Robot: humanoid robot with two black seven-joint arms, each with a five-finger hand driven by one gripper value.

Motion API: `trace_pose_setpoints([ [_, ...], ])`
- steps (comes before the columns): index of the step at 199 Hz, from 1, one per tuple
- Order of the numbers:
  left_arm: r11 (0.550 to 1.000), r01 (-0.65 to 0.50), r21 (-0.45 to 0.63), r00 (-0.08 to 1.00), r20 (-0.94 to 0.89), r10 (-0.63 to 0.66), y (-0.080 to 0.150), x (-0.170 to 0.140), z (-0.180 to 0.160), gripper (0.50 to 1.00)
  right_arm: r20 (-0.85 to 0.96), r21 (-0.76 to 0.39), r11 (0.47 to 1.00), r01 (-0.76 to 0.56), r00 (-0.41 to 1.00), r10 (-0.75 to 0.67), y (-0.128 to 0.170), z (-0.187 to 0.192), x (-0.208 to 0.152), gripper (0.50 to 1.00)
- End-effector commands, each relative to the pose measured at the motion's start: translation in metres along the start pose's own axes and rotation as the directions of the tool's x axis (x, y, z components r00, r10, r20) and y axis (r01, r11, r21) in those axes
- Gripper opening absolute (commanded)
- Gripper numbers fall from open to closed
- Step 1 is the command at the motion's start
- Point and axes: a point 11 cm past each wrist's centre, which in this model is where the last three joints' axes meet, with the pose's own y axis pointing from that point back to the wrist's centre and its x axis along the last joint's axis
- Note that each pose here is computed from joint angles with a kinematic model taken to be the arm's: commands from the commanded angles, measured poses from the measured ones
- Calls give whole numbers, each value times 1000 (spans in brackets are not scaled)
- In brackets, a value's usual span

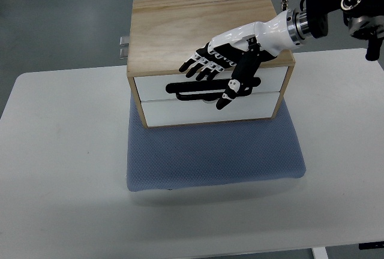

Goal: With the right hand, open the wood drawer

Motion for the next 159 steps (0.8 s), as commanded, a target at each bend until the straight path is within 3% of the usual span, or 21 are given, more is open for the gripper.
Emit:
trace_pose_setpoints([
  [1, 1000, 0, 0, 1000, 0, 0, 0, 0, 0, 1000, -9, -7, 1000, 0, 1000, -1, -6, 0, -3, 928],
  [78, 1000, 0, 0, 1000, 0, 0, 0, 0, 0, 1000, 3, -63, 997, -41, 999, 41, -26, 20, -9, 928],
  [159, 1000, 0, 0, 1000, 0, 0, 0, 0, 0, 1000, -29, -87, 995, -38, 999, 35, -28, 31, -12, 928],
])
